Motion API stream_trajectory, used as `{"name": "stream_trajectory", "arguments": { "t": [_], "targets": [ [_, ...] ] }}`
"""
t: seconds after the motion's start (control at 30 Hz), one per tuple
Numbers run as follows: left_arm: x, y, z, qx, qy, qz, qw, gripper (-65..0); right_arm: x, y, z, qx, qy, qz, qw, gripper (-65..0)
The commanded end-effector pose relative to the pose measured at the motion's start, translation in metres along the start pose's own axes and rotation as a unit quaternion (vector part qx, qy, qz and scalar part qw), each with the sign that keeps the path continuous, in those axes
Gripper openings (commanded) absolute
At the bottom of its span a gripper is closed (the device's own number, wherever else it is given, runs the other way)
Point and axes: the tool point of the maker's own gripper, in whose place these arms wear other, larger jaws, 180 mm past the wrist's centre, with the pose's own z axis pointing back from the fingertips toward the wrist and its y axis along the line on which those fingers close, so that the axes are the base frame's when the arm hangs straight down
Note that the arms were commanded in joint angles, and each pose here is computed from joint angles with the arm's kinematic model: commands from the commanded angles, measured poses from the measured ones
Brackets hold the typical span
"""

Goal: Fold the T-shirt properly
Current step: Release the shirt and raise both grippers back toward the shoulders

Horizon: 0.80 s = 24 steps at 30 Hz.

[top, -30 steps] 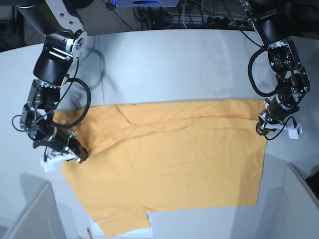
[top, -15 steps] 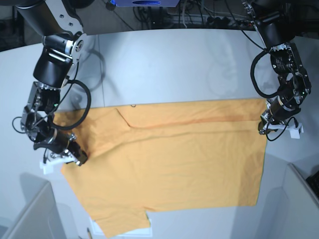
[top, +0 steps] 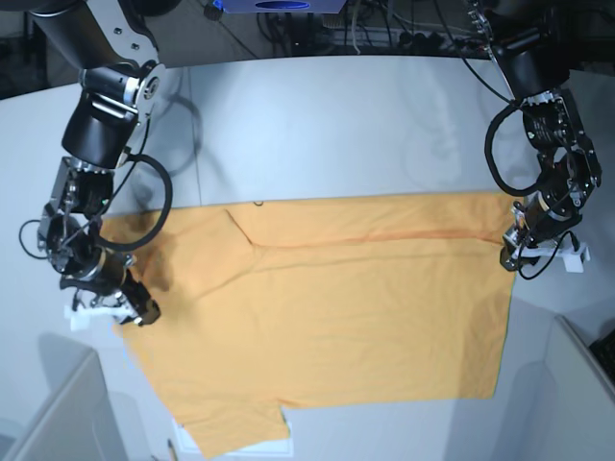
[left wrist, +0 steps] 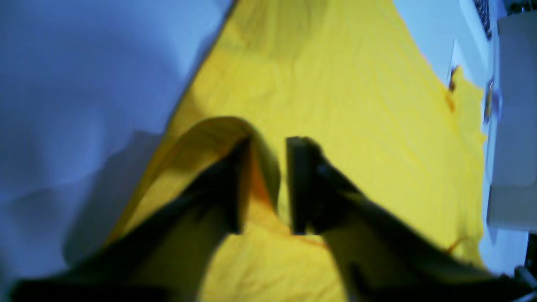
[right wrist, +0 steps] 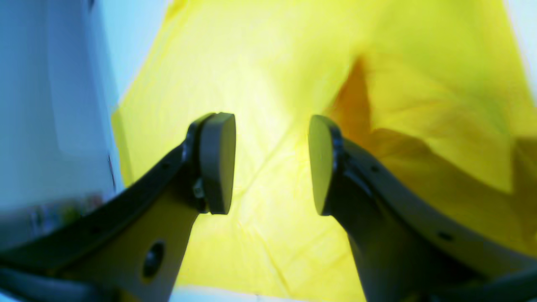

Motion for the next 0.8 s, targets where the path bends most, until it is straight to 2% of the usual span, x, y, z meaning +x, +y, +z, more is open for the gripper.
{"name": "stream_trajectory", "arguments": {
  "t": [0.0, 0.13, 0.17, 0.23, 0.37, 0.43, 0.53, 0.67, 0.77],
  "targets": [
    [0.021, -0.010, 0.002, -0.015, -0.026, -0.005, 1.000, -41.1, 0.025, 0.009, 0.008, 0.009, -0.035, 0.006, 0.9993, -37.2],
    [0.039, -0.018, 0.008, -0.023, -0.044, -0.019, 0.999, -19.6, 0.037, 0.008, 0.034, 0.008, -0.092, 0.033, 0.9952, -38.0],
    [0.042, -0.021, 0.012, -0.026, -0.051, -0.023, 0.998, -15.6, 0.040, 0.009, 0.045, 0.008, -0.112, 0.043, 0.9927, -38.0],
    [0.054, -0.016, 0.026, -0.024, -0.077, -0.019, 0.997, -10.2, 0.038, -0.006, 0.063, -0.016, -0.139, 0.028, 0.9897, -38.0],
    [0.061, 0.007, 0.070, -0.007, -0.125, -0.030, 0.992, -9.4, 0.023, -0.040, 0.096, -0.059, -0.182, 0.018, 0.9813, -38.0],
    [0.053, 0.014, 0.086, -0.010, -0.133, -0.053, 0.990, -9.4, 0.007, -0.046, 0.107, -0.057, -0.194, 0.009, 0.9793, -38.0],
    [0.043, 0.029, 0.099, -0.004, -0.141, -0.052, 0.989, -9.4, -0.001, -0.052, 0.120, -0.055, -0.202, -0.005, 0.9778, -38.0],
    [0.019, 0.049, 0.105, 0.015, -0.122, -0.040, 0.992, -9.4, -0.020, -0.066, 0.126, -0.055, -0.189, -0.036, 0.9798, -38.0],
    [0.004, 0.063, 0.105, 0.024, -0.104, -0.037, 0.994, -9.4, -0.045, -0.074, 0.124, -0.050, -0.174, -0.080, 0.9802, -38.0]
  ]
}}
